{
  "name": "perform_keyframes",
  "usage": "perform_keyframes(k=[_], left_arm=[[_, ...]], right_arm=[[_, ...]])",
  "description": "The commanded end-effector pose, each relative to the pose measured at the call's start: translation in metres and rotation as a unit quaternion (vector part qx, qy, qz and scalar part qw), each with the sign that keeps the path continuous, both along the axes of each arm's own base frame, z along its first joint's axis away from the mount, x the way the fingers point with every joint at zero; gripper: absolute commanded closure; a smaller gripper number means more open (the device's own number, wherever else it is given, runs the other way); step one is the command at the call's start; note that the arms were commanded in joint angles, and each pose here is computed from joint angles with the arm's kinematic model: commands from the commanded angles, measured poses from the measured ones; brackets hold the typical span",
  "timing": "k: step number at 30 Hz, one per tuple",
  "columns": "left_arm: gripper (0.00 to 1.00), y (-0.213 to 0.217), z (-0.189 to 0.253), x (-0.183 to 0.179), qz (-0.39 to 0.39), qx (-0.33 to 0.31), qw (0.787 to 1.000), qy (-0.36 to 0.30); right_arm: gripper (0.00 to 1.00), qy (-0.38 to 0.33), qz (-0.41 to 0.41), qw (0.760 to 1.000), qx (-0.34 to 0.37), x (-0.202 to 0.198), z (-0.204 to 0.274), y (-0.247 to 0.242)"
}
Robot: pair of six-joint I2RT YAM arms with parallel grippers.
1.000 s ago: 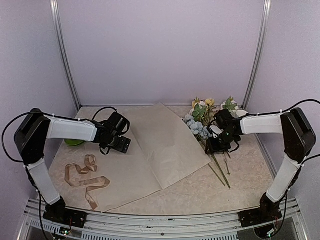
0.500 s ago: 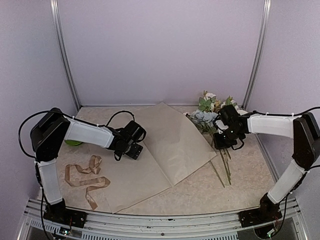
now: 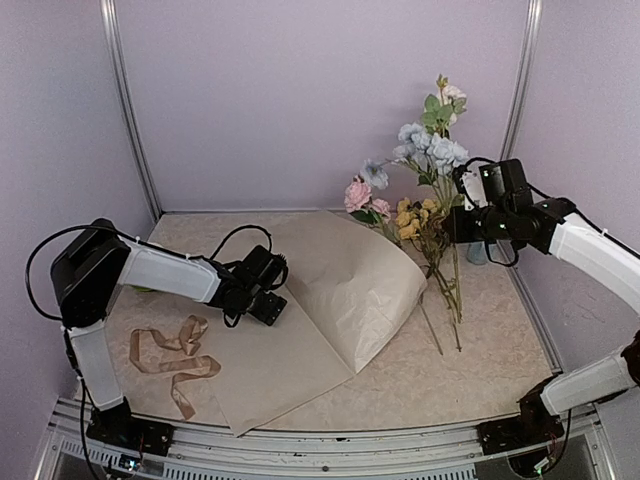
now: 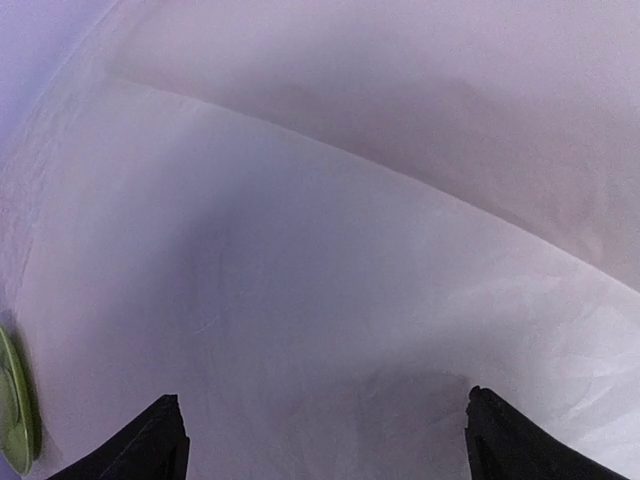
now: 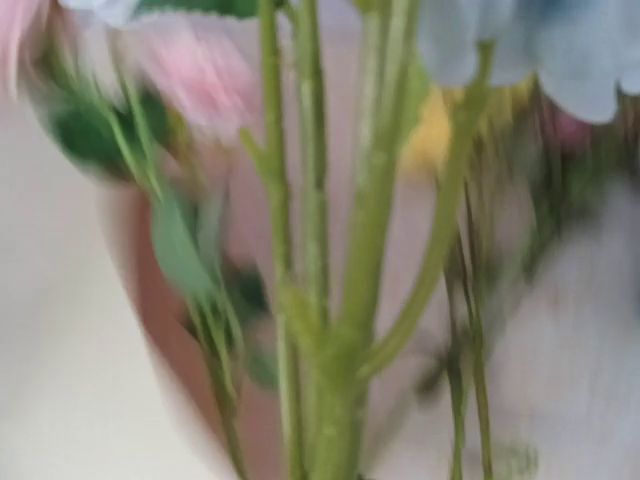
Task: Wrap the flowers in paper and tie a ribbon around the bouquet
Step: Pick up the fake flower from the center of the board.
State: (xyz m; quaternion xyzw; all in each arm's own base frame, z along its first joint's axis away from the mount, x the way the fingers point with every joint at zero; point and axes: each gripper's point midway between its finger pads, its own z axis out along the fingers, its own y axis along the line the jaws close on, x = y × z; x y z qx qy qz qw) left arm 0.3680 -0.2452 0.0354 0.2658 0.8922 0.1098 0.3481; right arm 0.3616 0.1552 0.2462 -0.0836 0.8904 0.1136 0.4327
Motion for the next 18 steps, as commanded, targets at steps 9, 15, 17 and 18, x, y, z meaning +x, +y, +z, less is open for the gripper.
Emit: perform_keyframes(k=[9,15,17,18], left_arm=[[0.06,-0.073,0.095,-0.010,-0.163,-0.120,0.979,-0.034],[0.06,-0.136,0.229,-0.077,-0.336,-0.297,0.887,-0.114],[0.06,-0.147,0.255,-0.095,-0.368,-0.337,0.859,-0.116],[0.09,-0.152,0.264,-0.102,-0.378,-0.360,0.845,-0.113]], right_arm=[[1.00,-0.256,0.139,0.949,0.118,-0.029,0.153,0.054],[1.00,-0.276,0.360,0.859,0.237,-0.093,0.175,0.155],[1.00,-0.271,0.363,0.854,0.256,-0.093,0.177,0.165],[1.00,-0.268,0.371,0.846,0.273,-0.095,0.178,0.169]])
